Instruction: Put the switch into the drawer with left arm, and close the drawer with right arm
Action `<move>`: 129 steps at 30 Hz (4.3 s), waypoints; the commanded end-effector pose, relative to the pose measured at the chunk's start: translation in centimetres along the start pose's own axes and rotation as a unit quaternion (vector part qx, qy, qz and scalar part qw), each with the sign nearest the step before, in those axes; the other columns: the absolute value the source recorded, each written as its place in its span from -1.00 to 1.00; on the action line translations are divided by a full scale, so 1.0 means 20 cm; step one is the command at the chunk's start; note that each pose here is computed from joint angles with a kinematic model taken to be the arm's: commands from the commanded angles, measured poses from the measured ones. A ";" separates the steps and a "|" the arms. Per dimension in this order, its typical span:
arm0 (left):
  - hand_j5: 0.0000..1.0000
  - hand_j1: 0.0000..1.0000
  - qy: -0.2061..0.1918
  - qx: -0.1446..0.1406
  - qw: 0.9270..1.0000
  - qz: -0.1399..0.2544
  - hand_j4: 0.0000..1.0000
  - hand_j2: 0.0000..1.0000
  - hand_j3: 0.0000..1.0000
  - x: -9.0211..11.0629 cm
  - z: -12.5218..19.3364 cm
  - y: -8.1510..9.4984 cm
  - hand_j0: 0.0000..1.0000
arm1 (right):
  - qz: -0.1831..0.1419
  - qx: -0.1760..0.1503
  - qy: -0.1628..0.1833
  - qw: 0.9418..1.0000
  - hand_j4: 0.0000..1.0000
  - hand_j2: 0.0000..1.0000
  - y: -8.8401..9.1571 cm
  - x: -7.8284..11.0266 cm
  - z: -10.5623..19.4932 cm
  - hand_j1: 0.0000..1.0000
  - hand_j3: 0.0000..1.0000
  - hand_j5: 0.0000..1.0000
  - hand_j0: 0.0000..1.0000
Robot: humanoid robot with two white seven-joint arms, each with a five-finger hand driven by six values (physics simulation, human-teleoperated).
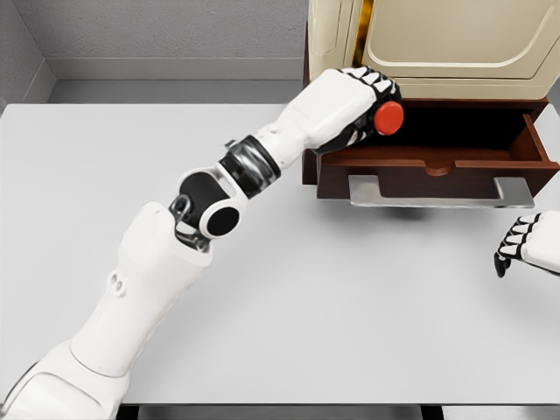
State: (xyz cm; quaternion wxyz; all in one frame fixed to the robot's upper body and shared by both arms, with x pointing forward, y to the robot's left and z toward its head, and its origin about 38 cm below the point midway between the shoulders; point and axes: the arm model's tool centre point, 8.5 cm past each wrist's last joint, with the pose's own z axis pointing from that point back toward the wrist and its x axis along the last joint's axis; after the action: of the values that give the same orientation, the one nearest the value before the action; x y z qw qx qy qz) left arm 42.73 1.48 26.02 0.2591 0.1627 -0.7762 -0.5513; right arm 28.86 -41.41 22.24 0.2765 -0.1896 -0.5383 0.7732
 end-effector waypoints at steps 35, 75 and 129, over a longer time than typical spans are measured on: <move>0.44 0.44 0.005 -0.023 0.999 -0.026 0.44 0.44 0.44 -0.01 -0.04 -0.07 0.44 | -0.001 -0.002 0.000 1.000 -0.31 -0.31 -0.01 0.00 0.00 -0.31 -0.31 -0.31 -0.31; 1.00 1.00 -0.042 0.142 0.984 0.096 1.00 1.00 1.00 -0.44 1.23 0.60 1.00 | -0.001 -0.048 0.009 0.999 -0.34 -0.34 -0.07 -0.02 -0.02 -0.34 -0.34 -0.34 -0.34; 1.00 1.00 0.166 -0.037 0.966 0.194 1.00 1.00 1.00 -0.73 1.80 -0.03 1.00 | -0.018 -0.082 0.013 0.996 -0.39 -0.39 -0.16 -0.05 -0.04 -0.39 -0.39 -0.39 -0.39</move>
State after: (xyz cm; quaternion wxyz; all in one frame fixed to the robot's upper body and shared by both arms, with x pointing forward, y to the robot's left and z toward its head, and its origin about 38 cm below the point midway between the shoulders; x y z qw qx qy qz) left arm 33.57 36.91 12.90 0.4912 0.0894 -0.7160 -0.4879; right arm 31.49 -41.81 25.47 0.2871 -0.2316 -0.5937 0.7152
